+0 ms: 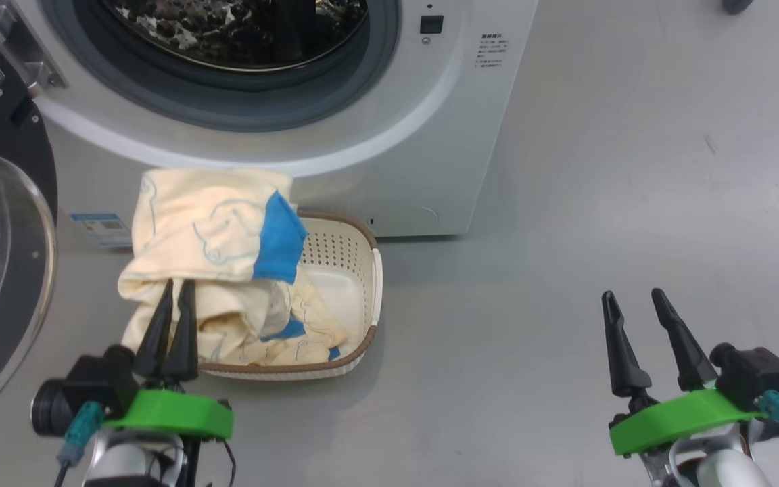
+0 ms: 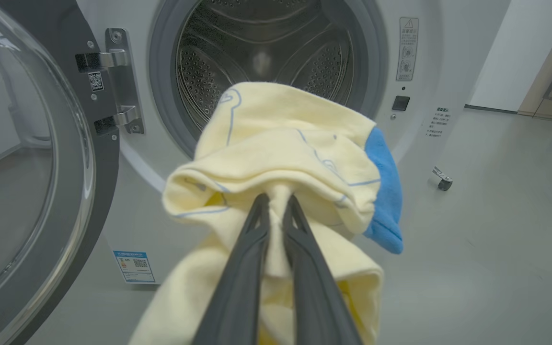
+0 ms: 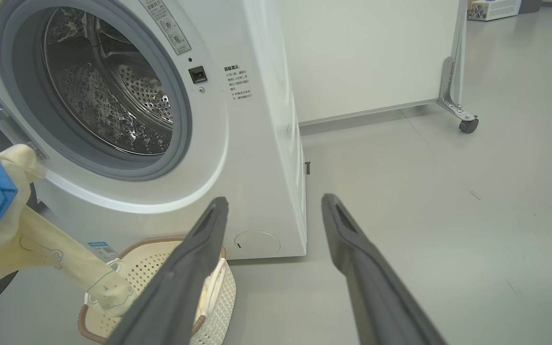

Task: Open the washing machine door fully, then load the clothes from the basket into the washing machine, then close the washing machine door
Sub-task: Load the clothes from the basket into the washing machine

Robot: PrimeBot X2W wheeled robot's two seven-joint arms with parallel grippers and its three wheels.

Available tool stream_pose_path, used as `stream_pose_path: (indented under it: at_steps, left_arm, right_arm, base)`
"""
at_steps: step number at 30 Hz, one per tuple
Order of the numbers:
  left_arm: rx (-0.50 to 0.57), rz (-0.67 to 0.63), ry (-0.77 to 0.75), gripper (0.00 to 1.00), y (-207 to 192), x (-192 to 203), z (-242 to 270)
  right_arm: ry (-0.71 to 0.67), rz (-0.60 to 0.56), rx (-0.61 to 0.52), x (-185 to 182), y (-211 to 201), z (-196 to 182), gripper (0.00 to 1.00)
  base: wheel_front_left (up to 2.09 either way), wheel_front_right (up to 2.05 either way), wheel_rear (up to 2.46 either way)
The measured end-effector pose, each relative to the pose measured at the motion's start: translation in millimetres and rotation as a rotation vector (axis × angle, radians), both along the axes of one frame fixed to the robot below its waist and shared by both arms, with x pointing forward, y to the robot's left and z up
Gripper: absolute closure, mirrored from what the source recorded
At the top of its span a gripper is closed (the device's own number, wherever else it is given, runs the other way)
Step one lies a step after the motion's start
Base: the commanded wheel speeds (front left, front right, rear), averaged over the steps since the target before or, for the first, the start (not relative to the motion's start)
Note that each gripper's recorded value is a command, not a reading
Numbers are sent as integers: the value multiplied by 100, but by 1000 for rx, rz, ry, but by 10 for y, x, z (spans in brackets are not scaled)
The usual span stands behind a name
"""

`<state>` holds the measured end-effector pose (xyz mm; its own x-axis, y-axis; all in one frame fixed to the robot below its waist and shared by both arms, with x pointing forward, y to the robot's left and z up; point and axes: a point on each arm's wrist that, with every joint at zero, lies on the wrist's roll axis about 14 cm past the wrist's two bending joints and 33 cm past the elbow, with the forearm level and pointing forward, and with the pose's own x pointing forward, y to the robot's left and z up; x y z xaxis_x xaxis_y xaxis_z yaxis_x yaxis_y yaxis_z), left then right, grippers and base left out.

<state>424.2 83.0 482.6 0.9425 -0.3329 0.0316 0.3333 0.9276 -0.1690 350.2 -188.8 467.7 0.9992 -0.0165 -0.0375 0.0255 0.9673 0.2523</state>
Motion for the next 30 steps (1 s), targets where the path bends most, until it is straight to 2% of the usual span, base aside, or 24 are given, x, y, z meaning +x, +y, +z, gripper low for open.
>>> stream_pose_path:
  at_steps: [19, 30]
  left_arm:
    - [129, -115, -76, 100, -395, 1520, 136]
    - [194, -178, -15, 100, -813, 2247, -171]
  right_arm:
    - [71, -10, 56, 433, -26, -295, 0]
    - [142, -22, 71, 560, -66, -565, 0]
  base:
    - [0, 0, 0]
    - [0, 0, 0]
